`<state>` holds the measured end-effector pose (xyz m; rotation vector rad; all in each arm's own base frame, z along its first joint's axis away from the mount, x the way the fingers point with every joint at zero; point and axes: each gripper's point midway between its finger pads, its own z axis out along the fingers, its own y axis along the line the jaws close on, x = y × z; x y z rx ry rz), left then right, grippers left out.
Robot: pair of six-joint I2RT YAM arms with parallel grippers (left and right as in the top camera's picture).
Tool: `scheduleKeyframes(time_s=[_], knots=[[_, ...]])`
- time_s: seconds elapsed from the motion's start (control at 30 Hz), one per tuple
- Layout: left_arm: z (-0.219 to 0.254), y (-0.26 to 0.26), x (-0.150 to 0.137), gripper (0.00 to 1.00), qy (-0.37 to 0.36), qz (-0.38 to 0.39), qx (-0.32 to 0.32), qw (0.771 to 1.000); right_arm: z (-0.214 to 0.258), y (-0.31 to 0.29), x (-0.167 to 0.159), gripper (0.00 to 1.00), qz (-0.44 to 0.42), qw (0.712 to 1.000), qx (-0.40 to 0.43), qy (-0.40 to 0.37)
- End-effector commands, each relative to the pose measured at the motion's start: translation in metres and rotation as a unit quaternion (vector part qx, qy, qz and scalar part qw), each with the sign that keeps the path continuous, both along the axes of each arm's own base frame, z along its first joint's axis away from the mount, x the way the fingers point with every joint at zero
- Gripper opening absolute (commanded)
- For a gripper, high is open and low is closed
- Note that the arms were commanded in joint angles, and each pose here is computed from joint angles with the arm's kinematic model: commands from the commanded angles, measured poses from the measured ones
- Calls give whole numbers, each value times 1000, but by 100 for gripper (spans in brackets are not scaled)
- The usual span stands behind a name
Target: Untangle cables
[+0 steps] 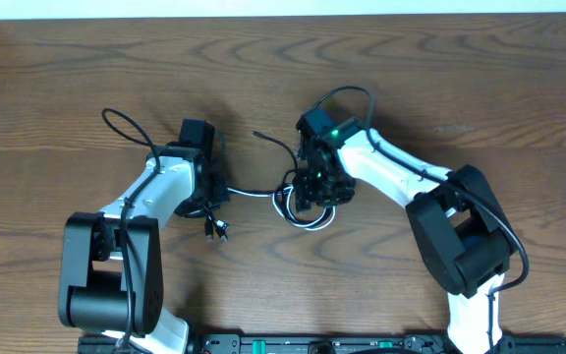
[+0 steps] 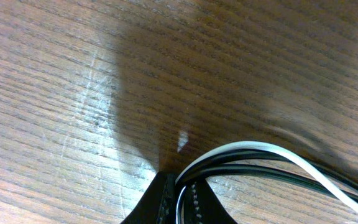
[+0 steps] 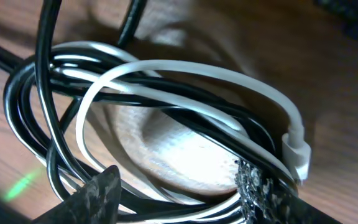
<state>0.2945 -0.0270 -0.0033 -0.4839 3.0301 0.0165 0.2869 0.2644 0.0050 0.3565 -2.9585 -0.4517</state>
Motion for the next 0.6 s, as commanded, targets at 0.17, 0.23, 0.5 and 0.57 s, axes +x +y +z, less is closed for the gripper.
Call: scheduleKeyframes(time_s=[0.17, 0.23, 0.5, 0.57], knots=[[3, 13, 2, 10, -5, 4, 25, 1000, -31, -48, 19, 63, -13, 991, -124, -51], [3, 13, 2, 10, -5, 4, 25, 1000, -32, -54, 25, 64, -13, 987, -144, -69], [3, 10, 2, 10, -6, 5, 17, 1000, -31, -64, 35, 73, -30, 979, -177, -98], [3, 9, 2, 10, -7, 5, 16, 1000, -32, -56, 30, 76, -27, 983, -159, -86]])
